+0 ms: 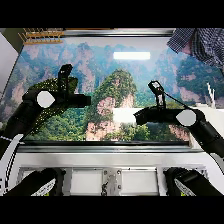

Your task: Fold the clothes and pants, and hang the long-sleeved shirts on hangers.

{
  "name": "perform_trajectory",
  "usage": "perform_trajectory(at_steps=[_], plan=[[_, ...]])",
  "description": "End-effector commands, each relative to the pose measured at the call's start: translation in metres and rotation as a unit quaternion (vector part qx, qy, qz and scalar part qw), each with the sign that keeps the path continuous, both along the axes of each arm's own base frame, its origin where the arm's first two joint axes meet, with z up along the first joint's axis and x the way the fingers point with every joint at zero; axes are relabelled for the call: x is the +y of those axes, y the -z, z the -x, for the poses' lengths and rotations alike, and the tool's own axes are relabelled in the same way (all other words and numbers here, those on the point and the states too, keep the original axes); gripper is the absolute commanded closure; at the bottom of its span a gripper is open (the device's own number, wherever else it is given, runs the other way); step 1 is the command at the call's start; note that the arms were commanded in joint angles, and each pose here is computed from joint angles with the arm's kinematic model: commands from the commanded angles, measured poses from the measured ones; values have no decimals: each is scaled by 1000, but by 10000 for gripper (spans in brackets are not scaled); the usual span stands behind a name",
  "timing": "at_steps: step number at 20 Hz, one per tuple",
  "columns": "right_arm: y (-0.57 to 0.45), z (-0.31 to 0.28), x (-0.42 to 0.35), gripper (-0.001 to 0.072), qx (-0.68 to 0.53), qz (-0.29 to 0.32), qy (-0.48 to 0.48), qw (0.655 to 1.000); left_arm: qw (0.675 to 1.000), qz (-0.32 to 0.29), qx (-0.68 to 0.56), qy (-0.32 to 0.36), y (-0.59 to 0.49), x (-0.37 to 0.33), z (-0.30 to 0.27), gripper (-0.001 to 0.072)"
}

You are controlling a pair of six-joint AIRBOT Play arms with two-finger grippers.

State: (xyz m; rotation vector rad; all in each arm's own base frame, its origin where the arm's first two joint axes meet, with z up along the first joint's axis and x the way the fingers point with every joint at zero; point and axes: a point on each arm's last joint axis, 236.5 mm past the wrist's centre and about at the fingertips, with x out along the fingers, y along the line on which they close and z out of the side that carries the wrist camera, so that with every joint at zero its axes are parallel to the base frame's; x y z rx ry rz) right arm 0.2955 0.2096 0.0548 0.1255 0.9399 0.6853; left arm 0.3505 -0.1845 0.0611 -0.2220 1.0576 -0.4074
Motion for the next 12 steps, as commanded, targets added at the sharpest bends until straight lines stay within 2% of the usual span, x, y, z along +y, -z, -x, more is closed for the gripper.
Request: perform_trajectory(at_steps=[1, 8, 9, 10, 12], plan=[[0, 0, 0, 703, 0, 0, -1, 1000, 1000, 0, 0, 0, 0, 0, 0, 705], [0, 0, 0, 702, 0, 0, -1, 1000, 1000, -11, -16, 2, 0, 4, -7, 690], [0, 0, 0, 703, 0, 0, -1, 1000, 998, -56, -40, 0, 3, 26, -19, 112], [0, 0, 0, 703, 0, 0, 0, 1000, 995, -85, -41, -27, 8, 52, -28, -9], [0, 0, 0, 702, 0, 0, -1, 1000, 986, -149, -17, -79, 23, 118, -42, -10]])
